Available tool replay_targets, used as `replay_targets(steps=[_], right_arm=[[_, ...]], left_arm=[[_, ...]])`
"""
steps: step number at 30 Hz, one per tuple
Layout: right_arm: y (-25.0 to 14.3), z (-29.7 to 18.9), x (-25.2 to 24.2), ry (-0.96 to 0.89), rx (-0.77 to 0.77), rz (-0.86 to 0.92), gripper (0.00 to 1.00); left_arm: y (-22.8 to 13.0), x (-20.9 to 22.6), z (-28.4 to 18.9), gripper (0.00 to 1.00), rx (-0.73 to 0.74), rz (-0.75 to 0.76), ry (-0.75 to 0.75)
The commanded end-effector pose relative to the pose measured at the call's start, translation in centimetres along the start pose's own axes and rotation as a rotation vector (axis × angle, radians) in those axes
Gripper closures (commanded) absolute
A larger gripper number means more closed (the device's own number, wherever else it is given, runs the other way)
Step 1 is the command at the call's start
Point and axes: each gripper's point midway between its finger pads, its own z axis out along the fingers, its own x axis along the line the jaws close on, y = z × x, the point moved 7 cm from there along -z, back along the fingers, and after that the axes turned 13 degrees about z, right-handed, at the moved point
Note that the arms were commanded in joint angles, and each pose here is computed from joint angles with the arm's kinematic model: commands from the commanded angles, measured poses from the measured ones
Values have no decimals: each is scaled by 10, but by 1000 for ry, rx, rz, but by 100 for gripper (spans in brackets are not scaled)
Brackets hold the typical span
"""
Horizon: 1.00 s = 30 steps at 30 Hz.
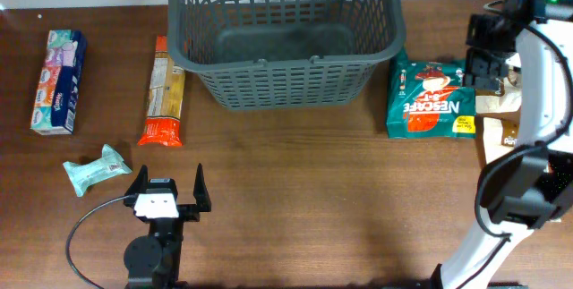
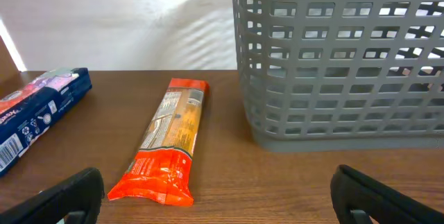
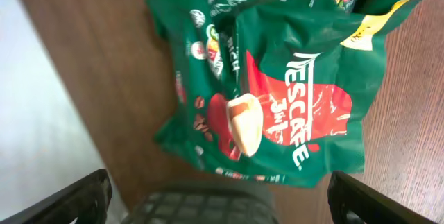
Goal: Pack container
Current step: 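Lower the right gripper onto the Nescafe bag and close on it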
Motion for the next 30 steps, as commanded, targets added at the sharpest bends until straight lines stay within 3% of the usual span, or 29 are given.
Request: replay_targets(steps=[1, 17, 30], right_arm=[[-6, 13, 2, -25, 10, 5, 3], [-7, 62, -10, -200, 38, 11, 1], [-8, 79, 2, -149, 54, -105, 1]], left_arm=[[-1, -1, 0, 1, -5, 15, -9], [-1, -1, 0, 1, -5, 15, -9], [-1, -1, 0, 1, -5, 15, -9]])
